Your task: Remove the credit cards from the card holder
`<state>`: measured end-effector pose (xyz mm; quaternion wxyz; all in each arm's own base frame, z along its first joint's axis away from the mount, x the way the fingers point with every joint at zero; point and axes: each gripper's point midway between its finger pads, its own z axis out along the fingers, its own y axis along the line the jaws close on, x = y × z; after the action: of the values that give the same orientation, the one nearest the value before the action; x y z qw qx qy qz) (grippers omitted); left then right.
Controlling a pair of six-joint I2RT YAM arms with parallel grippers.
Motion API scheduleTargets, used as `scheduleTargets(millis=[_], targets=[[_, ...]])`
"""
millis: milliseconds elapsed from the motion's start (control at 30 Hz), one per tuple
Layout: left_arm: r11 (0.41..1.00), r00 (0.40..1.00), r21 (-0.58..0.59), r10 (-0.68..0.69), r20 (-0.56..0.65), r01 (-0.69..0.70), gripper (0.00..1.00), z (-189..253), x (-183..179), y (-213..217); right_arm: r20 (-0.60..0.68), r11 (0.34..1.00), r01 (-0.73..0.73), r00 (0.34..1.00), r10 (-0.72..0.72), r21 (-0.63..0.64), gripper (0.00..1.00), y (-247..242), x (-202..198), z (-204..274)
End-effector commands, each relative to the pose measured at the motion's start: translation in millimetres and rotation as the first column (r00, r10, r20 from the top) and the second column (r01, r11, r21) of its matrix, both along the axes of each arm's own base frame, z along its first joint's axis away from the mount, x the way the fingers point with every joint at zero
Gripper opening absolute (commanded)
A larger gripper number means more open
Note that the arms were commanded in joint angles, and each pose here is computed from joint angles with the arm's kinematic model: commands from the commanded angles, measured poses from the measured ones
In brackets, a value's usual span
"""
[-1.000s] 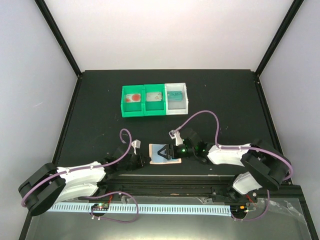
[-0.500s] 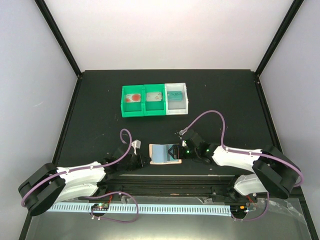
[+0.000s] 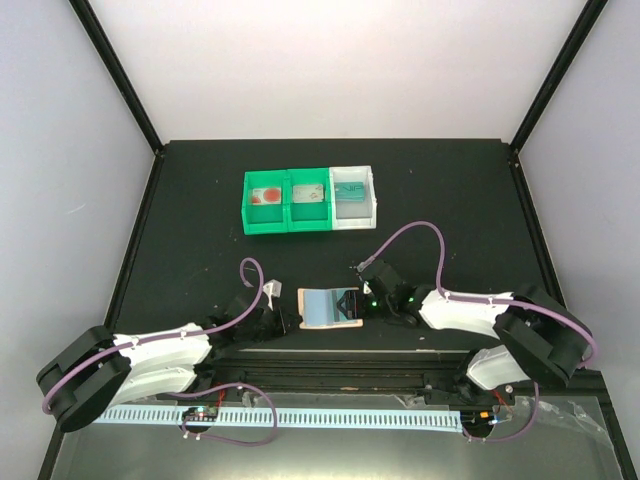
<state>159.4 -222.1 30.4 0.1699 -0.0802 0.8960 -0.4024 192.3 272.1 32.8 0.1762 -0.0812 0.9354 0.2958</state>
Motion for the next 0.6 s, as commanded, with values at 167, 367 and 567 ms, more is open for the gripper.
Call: scheduleTargets(millis=[167,367,567], targets=[[1.000,1.000,-0.012,-0.001,0.030,0.002,0.02,12,6,-6,0.029,1.000,-0.004,1.000,0.003,0.024,0.58,8,7,13],[1.000,0.999,0.002,0.017,0.035,-0.017,0.02,11,7,-2,0.075,0.999,0.020,0.997,-0.022,0.029,0.58,2,11,30],[0.999,0.999,0.001,0.032,0.035,-0.032,0.02,10,9,-1,0.045,0.998,0.007,0.999,-0.010,0.070,0.57,9,7,26]])
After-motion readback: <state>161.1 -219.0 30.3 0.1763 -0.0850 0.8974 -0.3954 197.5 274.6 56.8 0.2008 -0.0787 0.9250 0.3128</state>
